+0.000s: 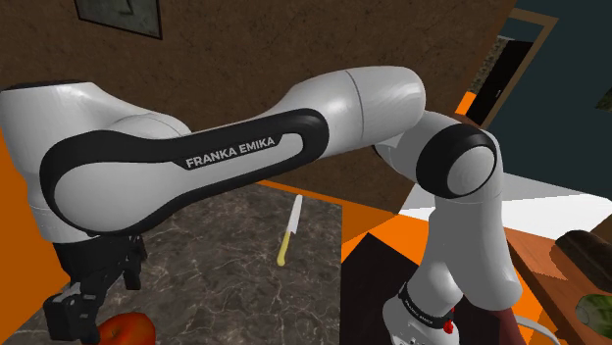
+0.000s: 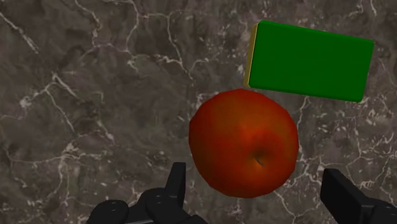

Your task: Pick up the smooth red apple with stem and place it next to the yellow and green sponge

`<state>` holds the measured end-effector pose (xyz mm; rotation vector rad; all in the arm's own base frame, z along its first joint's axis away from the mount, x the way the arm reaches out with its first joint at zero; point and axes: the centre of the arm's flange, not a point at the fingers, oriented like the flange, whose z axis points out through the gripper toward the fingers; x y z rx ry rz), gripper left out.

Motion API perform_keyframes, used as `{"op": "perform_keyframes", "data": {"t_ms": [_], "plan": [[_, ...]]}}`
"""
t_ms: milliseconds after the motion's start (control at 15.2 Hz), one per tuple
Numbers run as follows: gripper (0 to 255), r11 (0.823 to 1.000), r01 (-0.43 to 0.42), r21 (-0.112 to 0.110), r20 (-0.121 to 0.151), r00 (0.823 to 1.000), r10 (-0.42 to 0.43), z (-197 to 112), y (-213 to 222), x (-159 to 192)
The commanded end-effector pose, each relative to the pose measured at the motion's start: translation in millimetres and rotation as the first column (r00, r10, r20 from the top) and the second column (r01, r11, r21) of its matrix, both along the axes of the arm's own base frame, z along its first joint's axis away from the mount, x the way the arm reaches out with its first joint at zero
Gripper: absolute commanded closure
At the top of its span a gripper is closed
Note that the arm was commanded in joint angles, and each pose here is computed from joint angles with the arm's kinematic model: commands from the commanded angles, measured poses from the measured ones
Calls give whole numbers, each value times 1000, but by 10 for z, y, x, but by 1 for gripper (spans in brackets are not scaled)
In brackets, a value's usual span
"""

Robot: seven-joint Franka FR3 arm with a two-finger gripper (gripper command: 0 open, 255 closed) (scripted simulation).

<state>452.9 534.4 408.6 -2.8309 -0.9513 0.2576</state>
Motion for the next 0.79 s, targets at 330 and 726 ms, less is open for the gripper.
{"op": "perform_keyframes", "data": {"t_ms": [330, 726], "plan": [[0, 1000, 0, 0, 0, 1000, 0, 488, -41, 103], [0, 1000, 0, 0, 0, 1000, 0, 488, -41, 104]]}}
